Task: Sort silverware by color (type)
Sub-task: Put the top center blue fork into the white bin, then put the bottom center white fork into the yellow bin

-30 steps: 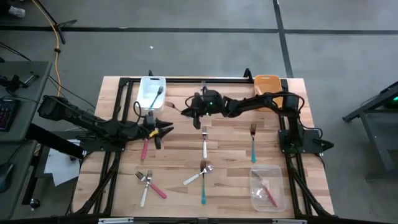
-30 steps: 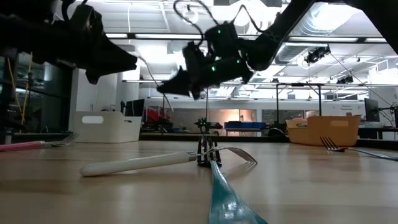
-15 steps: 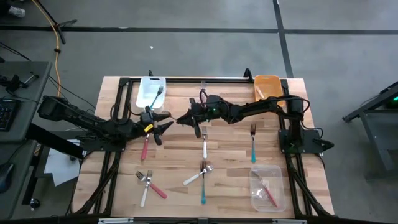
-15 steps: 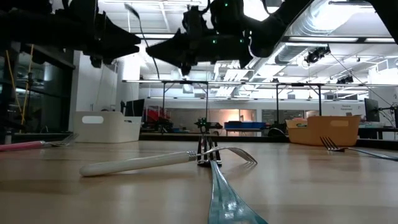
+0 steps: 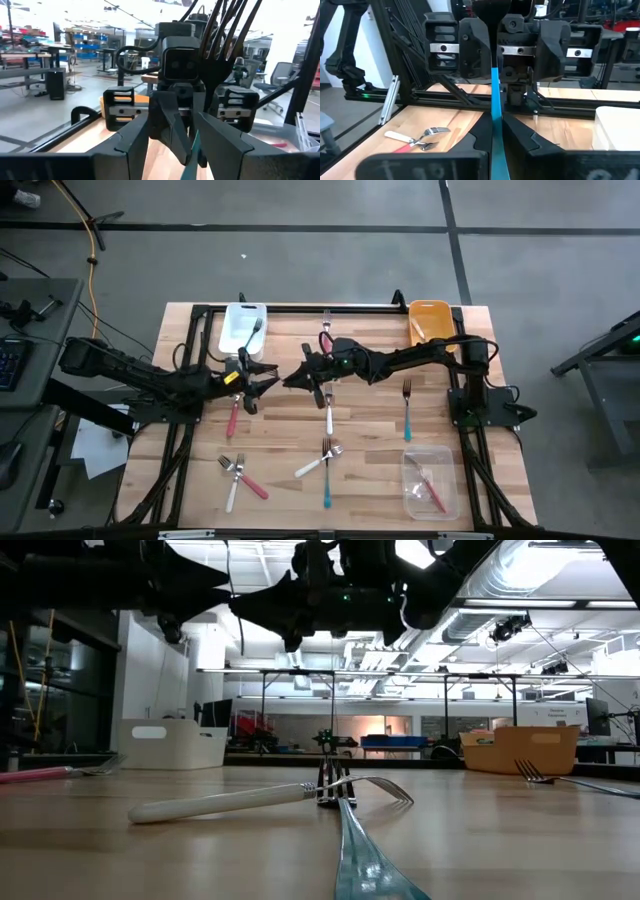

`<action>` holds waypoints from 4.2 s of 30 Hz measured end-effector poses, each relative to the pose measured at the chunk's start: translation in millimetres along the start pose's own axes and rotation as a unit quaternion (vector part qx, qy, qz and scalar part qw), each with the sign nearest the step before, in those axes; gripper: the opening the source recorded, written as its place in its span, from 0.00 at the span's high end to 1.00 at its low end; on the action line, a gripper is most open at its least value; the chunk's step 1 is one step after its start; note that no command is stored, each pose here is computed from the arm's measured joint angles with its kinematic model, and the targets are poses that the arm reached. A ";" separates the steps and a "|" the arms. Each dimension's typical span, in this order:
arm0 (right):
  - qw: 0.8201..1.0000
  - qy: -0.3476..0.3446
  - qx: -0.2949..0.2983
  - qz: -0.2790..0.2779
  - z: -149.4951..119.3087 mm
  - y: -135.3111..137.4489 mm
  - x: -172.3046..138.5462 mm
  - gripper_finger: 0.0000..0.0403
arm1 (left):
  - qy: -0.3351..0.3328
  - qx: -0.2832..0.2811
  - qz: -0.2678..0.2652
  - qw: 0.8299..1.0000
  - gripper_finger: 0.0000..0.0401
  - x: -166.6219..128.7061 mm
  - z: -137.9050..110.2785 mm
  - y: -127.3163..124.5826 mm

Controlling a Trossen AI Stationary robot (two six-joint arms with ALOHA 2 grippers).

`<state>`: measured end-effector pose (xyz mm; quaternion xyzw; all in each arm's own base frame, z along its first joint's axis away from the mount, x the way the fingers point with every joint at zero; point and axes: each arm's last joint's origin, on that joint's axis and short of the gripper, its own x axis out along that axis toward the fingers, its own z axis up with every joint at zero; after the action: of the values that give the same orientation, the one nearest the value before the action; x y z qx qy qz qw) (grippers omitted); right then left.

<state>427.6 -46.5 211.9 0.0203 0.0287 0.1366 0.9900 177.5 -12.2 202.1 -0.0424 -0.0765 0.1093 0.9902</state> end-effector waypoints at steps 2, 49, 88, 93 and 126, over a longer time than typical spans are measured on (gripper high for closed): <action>1.000 -0.003 -0.001 -0.002 0.6 -0.3 -0.1 0.95 | 0.005 0.002 -0.008 1.000 0.59 0.1 -0.8 -0.5; 0.999 0.014 0.026 -0.018 -3.0 -6.9 -2.2 0.73 | 0.077 0.110 -0.005 0.991 0.99 36.1 50.3 -13.0; 0.992 0.099 0.019 -0.079 -20.1 -36.7 -17.9 1.00 | 0.572 -0.093 0.322 0.748 0.99 37.2 0.0 229.5; 0.992 0.098 0.019 -0.079 -19.9 -36.7 -17.9 1.00 | 0.585 -0.104 0.321 0.738 0.98 36.6 -10.6 235.3; 0.992 0.101 -0.006 -0.077 -20.1 -36.2 -17.8 1.00 | 0.297 0.045 0.285 0.910 0.98 16.5 28.7 138.2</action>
<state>419.0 -85.5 191.1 -0.0016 0.1287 0.0616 0.9898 159.8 127.8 218.8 -0.0487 0.2415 0.3721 0.8949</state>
